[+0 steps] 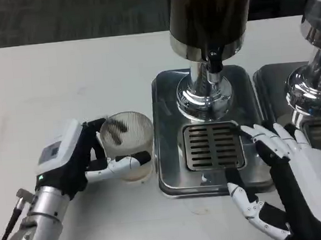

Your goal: Grasp the cup under the faucet to collect the drink, then remove the cup.

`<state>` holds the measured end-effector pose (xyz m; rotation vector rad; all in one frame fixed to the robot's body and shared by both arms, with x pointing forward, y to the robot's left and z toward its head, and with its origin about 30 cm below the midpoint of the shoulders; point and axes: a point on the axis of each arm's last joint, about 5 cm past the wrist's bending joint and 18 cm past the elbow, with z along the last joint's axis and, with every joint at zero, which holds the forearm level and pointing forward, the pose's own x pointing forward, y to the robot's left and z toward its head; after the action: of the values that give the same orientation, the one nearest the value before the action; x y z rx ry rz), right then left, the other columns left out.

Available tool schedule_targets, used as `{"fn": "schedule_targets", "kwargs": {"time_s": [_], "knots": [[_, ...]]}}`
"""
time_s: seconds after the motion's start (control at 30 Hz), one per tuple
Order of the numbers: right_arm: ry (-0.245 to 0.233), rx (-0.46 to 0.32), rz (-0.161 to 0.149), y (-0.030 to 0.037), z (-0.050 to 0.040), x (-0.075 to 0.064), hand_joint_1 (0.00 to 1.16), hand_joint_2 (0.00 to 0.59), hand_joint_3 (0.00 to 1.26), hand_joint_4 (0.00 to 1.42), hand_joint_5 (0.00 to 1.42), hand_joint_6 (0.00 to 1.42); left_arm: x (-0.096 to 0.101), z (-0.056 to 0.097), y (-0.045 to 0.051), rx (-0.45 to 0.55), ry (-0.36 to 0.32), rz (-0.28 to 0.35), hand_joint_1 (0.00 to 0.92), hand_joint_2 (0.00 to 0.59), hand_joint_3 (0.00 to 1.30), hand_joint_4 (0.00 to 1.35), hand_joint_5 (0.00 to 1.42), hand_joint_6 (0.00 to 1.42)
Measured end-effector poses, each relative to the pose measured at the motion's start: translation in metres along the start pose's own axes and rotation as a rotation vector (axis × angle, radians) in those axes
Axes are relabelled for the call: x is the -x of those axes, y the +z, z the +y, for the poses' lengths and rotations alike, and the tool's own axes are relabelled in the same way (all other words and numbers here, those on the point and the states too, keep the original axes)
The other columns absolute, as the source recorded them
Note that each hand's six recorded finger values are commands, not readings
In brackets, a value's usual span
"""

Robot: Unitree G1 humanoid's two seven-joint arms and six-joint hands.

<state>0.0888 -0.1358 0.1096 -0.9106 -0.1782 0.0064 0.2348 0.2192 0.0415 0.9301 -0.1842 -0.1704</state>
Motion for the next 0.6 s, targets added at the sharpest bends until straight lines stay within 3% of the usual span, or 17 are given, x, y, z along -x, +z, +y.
{"fn": "schedule_targets", "kwargs": {"time_s": [0.6], "knots": [[-0.002,-0.014,-0.008,-0.0009,-0.0015,-0.002,0.48,0.456,0.25,0.19,0.09,0.0,0.015,0.003,-0.0064,0.024,0.059,-0.015,0.326,0.123,0.67,0.75,1.0,1.26]]}}
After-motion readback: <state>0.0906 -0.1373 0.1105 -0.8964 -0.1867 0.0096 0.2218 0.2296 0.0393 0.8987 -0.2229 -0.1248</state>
